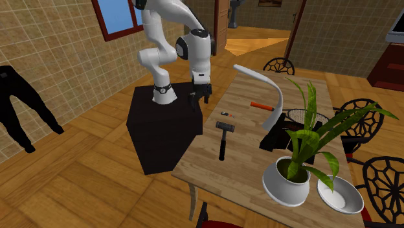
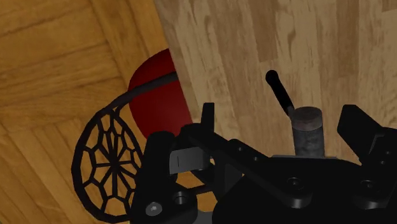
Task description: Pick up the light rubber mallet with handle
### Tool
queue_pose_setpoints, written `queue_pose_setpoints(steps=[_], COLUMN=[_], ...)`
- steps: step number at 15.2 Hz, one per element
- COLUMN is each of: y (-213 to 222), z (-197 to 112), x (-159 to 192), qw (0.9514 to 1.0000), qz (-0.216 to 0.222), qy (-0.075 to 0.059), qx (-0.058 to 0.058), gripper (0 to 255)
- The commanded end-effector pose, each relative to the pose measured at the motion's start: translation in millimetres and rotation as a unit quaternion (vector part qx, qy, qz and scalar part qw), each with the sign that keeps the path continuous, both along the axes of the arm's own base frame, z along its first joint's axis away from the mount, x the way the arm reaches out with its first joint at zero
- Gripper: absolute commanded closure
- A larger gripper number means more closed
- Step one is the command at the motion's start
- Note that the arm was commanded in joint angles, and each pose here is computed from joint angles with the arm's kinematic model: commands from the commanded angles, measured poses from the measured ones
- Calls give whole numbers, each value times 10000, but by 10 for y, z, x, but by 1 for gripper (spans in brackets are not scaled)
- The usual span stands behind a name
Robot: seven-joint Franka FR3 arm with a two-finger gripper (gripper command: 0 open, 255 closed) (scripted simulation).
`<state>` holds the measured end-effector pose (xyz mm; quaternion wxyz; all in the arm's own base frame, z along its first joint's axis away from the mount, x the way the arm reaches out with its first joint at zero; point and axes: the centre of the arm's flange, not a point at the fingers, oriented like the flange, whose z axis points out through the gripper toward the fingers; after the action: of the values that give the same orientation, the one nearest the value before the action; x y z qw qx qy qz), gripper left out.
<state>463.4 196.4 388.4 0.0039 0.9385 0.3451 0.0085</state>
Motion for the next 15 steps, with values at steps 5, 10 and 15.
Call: queue_pose_setpoints(steps=[5,10,15], y=[569,969,969], z=[-527,-881,-1145], x=[138,182,182], qw=[9974,9927,9927], qz=[692,1165,1165], qy=[148,251,251], qx=[99,164,164], gripper=[0,0,0])
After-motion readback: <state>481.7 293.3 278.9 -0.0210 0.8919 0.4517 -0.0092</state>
